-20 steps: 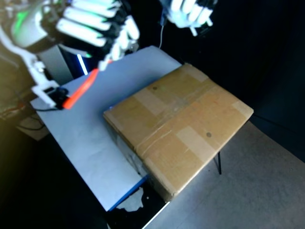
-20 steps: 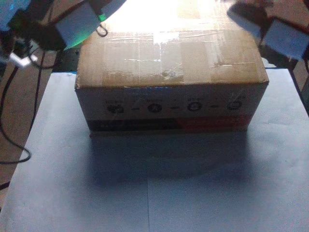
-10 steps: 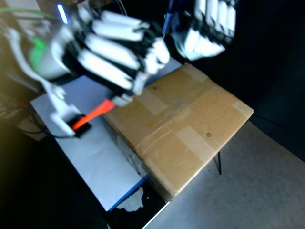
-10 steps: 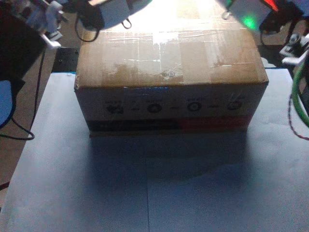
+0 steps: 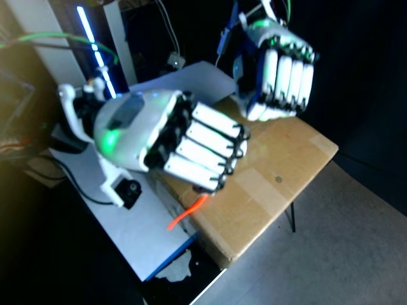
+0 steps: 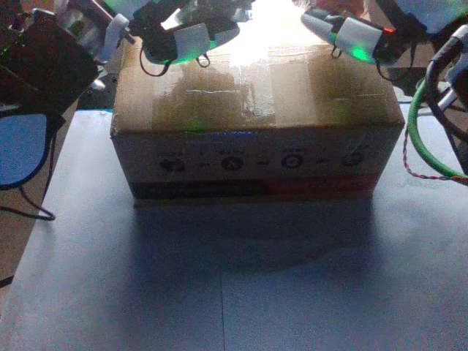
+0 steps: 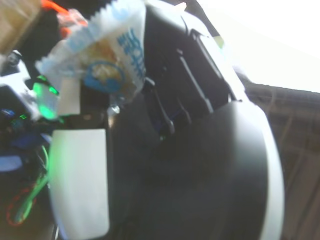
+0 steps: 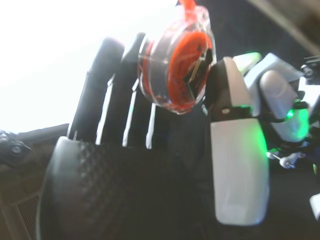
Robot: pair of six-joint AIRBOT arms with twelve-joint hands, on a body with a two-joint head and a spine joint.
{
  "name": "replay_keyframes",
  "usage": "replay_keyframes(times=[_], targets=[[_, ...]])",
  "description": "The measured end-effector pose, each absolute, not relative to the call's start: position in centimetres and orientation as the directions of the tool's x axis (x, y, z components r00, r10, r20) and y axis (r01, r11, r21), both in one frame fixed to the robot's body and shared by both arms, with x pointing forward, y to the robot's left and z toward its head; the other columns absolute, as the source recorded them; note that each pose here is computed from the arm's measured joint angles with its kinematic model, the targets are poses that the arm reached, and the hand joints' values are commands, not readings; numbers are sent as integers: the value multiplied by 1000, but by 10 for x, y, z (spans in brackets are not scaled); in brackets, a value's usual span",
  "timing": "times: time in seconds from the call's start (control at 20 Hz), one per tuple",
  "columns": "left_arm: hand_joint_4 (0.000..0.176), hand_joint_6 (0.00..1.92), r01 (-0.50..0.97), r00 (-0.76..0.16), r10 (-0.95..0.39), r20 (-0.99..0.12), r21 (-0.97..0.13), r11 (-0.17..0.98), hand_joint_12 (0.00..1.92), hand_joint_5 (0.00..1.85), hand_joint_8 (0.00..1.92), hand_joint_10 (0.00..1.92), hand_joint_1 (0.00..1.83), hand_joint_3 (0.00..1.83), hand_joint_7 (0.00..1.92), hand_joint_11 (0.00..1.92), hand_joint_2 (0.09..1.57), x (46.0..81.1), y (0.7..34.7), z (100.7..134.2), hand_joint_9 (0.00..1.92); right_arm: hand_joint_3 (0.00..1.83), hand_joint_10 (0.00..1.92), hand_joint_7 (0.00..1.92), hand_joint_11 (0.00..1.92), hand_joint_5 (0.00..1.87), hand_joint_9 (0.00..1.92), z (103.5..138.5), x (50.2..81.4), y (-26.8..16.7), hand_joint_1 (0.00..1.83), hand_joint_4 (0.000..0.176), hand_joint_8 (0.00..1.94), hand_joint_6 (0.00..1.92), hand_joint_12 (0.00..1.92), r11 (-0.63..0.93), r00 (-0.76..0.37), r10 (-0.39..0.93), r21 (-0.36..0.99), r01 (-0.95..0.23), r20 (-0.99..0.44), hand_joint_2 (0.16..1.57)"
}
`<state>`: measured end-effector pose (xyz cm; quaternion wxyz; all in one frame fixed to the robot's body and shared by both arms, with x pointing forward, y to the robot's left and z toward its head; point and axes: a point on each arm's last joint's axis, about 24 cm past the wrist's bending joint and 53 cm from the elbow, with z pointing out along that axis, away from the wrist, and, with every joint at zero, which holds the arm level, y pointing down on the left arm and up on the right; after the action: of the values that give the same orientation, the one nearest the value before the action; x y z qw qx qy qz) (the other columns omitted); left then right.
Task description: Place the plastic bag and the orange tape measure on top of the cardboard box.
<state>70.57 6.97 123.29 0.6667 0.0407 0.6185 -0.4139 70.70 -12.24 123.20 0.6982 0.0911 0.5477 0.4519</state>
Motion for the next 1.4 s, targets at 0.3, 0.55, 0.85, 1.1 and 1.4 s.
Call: replay_keyframes(times=[0.3, 0.55, 0.85, 1.1, 1.4], targets=[[0, 1179, 534, -158, -493, -856, -494, 686, 1750, 632, 1307, 1638, 1347, 0, 799, 620, 1235, 721, 81, 1204, 734, 0, 1367, 919, 866, 864, 889, 1209, 712, -126, 1377, 0, 1170, 994, 1590, 513, -41, 789, 693, -506, -613, 1141], [0, 1237, 536, -165, -488, -857, -493, 685, 1875, 688, 1490, 1463, 1184, 2, 782, 530, 1246, 720, 79, 1201, 614, 2, 1430, 970, 824, 869, 878, 1208, 712, -125, 1236, 0, 1227, 1036, 1706, 496, -49, 801, 707, -504, -597, 1145], [0, 1, 527, -195, -473, -859, -499, 688, 1220, 606, 14, 232, 920, 0, 505, 0, 942, 715, 77, 1187, 303, 0, 771, 522, 256, 464, 390, 1193, 705, -107, 826, 0, 362, 571, 1458, 460, -141, 797, 741, -488, -588, 905], [0, 4, 520, -198, -481, -854, -507, 687, 1030, 428, 2, 107, 828, 4, 362, 0, 931, 715, 78, 1185, 232, 0, 1046, 416, 0, 355, 42, 1189, 702, -103, 691, 0, 162, 421, 1579, 473, -172, 772, 733, -489, -613, 897], [0, 10, 506, -214, -485, -848, -521, 688, 990, 445, 4, 41, 843, 0, 357, 0, 937, 714, 81, 1179, 253, 0, 295, 322, 0, 364, 144, 1184, 698, -91, 685, 8, 0, 148, 871, 481, -227, 735, 727, -490, -640, 851]])
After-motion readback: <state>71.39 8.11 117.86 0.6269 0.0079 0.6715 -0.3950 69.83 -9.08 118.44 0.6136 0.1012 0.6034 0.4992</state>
